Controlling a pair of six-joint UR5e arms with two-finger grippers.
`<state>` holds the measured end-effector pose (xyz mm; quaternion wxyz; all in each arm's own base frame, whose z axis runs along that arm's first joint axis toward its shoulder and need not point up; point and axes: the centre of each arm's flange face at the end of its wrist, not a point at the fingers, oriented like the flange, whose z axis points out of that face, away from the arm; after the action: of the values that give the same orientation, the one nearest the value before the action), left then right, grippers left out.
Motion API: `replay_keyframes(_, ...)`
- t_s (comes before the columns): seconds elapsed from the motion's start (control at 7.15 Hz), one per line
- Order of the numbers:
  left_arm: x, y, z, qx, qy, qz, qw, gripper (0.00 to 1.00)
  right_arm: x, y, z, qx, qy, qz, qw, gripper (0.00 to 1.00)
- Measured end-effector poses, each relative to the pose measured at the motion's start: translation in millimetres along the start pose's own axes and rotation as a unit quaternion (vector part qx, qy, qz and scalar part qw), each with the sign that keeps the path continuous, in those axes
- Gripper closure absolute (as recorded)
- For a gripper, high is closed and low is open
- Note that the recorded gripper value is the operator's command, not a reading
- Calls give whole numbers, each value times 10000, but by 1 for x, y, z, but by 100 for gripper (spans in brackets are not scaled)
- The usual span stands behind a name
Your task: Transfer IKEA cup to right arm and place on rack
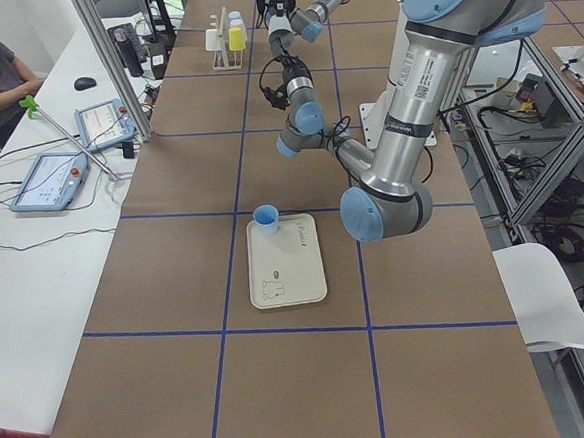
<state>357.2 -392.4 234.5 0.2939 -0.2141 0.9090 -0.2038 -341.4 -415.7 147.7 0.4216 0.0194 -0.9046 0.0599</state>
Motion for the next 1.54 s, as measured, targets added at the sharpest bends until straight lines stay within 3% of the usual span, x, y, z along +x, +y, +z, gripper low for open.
replay_keyframes(0.14,8,-20,-17,354,-178,340,9986,0,-4,-17,-13,204,110,-184,9996,82)
replay_keyframes(0.28,25,-47,-33,756,-607,740,9925,0,-5,-41,-30,484,401,-521,9967,82)
replay_keyframes(0.42,51,-75,-52,1096,-1219,1161,9796,0,-5,-65,-45,759,836,-882,9897,82)
replay_keyframes(0.56,80,-102,-75,1404,-1906,1573,9588,0,-5,-90,-64,1025,1397,-1243,9770,82)
replay_keyframes(0.84,132,-145,-119,1815,-3106,2246,9056,0,0,-139,-111,1394,2575,-1809,9389,82)
replay_keyframes(0.98,153,-159,-137,1981,-3499,2444,8824,0,-1,-162,-133,1553,3101,-1901,9185,82)
replay_keyframes(1.12,167,-171,-148,2137,-3775,2554,8640,0,-6,-185,-159,1636,3628,-1945,8965,82)
replay_keyframes(1.54,179,-189,-162,2301,-4300,2824,8261,0,-29,-251,-255,1322,5228,-2119,8150,82)
